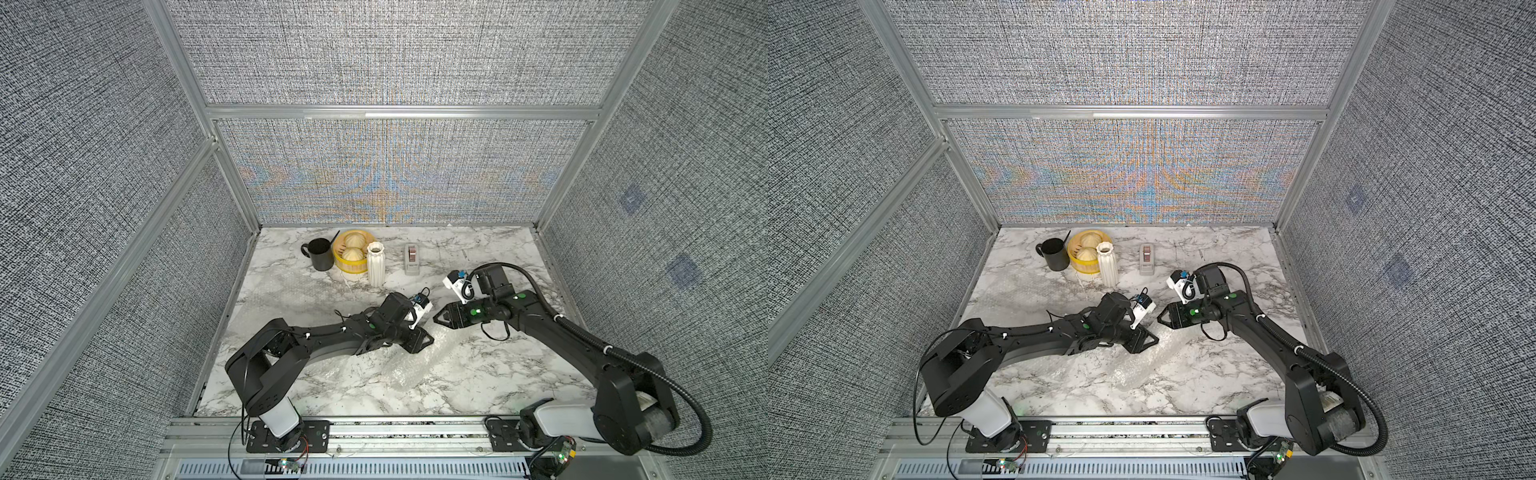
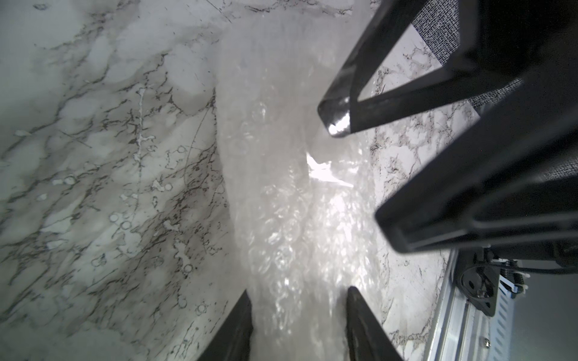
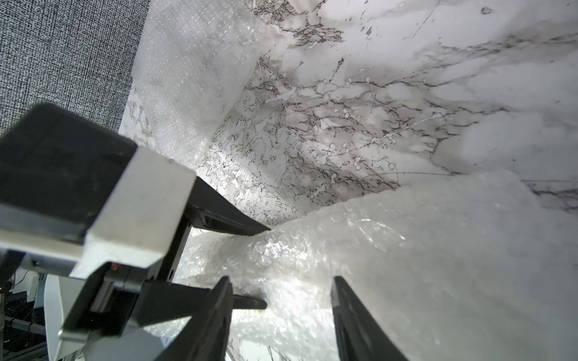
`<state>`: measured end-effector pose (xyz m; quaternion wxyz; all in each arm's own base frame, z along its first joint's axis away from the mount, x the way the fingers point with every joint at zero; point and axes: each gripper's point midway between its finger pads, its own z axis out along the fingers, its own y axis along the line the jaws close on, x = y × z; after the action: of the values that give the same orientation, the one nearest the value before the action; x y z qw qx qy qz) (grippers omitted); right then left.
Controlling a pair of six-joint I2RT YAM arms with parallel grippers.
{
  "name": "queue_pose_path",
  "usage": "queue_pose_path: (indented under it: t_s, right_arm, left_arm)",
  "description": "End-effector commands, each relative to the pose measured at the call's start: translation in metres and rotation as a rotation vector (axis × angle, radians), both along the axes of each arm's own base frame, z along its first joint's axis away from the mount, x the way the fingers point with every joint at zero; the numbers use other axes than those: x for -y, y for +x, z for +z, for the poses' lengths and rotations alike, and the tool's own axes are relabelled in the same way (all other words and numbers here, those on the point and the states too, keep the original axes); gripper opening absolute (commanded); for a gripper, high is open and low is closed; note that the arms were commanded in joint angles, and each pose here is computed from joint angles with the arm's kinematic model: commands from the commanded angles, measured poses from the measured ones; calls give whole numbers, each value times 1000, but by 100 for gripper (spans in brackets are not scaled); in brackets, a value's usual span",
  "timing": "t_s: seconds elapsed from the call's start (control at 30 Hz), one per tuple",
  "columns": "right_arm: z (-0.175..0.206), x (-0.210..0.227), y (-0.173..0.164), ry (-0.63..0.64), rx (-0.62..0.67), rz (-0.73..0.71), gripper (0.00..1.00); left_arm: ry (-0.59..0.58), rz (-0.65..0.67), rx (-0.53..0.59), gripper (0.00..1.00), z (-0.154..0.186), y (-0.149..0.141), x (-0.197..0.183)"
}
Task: Wrap vases in bubble wrap
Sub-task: Stick the tape on the bubble wrap.
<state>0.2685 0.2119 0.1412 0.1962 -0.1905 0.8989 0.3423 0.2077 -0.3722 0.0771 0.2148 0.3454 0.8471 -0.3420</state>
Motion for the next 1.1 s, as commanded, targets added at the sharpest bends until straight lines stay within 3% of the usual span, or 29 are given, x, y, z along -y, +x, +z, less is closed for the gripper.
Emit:
queue_pose_path:
  t_s: [0.0,0.3,0.47,0.57,0.77,1.07]
  right_arm:
    - [9,2,4,-3,16,-17,54]
    - [24,13,-3,68,-53,-57,49]
    - [6,12,-13,71,-159,-71,33]
    - [-2,10,-3,72,-176,-85,24]
    - [-12,17,19,-1,-130,-141,16]
    - [-42,14,35,-55,-165,-120,13]
  left_arm:
    - [206,-14,-131,43,-43,-28,-37]
    - [208,-12,-129,42,-44,-27,-37]
    - [202,-12,-128,41,-43,-27,-36]
    - [205,-13,-128,41,-43,-26,-36]
    - [206,-35,-113,39,-40,-28,-33]
    - [223,-61,-97,38,-41,-34,-29]
